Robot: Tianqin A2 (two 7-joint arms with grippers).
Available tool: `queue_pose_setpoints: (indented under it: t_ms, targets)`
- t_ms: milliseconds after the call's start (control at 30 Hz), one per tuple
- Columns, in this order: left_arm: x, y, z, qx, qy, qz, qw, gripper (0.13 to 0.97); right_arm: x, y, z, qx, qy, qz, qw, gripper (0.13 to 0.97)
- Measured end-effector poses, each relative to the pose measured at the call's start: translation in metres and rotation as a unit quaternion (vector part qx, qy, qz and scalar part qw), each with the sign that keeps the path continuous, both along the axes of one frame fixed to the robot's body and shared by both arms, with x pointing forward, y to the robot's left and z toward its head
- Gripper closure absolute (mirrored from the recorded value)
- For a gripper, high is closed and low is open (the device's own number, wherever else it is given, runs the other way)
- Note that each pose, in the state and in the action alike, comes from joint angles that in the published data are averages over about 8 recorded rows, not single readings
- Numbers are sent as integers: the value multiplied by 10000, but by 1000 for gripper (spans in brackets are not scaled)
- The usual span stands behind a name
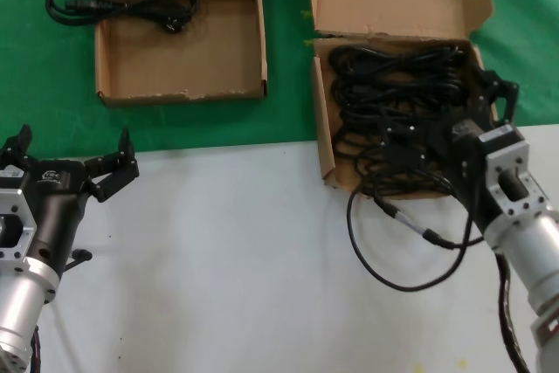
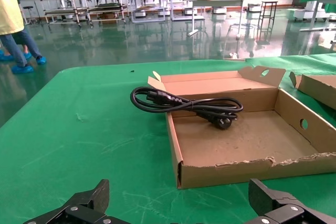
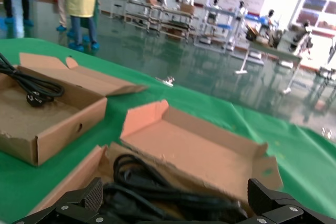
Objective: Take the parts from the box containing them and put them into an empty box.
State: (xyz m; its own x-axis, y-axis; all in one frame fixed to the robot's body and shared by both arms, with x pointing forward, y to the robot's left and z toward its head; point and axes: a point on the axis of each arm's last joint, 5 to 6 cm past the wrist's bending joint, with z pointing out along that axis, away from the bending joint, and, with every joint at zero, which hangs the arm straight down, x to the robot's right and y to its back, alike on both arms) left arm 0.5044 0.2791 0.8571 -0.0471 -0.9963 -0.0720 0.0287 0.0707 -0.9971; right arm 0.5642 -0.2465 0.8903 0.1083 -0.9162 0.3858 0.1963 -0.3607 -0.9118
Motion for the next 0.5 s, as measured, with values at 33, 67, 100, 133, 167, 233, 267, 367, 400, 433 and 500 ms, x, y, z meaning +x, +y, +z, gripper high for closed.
queue_pose_setpoints:
  t_ms: [33,67,100,133,167,233,267,367,400,433,500]
  targets:
    - [-1,0,-1,0,1,2,10000,237,-20,-14,-16,59,36,-19,10000,130]
    - [-2,1,-2,0,2,5,10000,225,-41,-28,-33,120,73,-40,9999,130]
    - [-2,1,-2,-1,3,7,10000,213,-62,-42,-49,182,109,-60,9998,130]
    - [-3,2,-3,-1,4,10,10000,201,-83,-56,-64,241,144,-80,9996,130]
    - [-4,2,-4,-1,6,12,10000,189,-104,-70,-80,302,179,-102,9993,130]
    - [-6,3,-5,-1,8,17,10000,164,-147,-97,-111,422,246,-143,9987,130]
    - [-6,4,-6,-2,9,19,10000,164,-168,-111,-126,484,280,-165,9983,130]
    - [-9,5,-9,-2,13,26,10000,152,-233,-151,-169,665,375,-229,9968,130]
    - [-10,6,-10,-2,14,29,10000,148,-255,-164,-183,726,406,-251,9962,130]
    - [-11,6,-10,-3,15,31,10000,144,-276,-177,-196,784,435,-272,9956,130]
    - [-12,7,-12,-3,17,36,10000,136,-320,-203,-223,906,494,-317,9942,130]
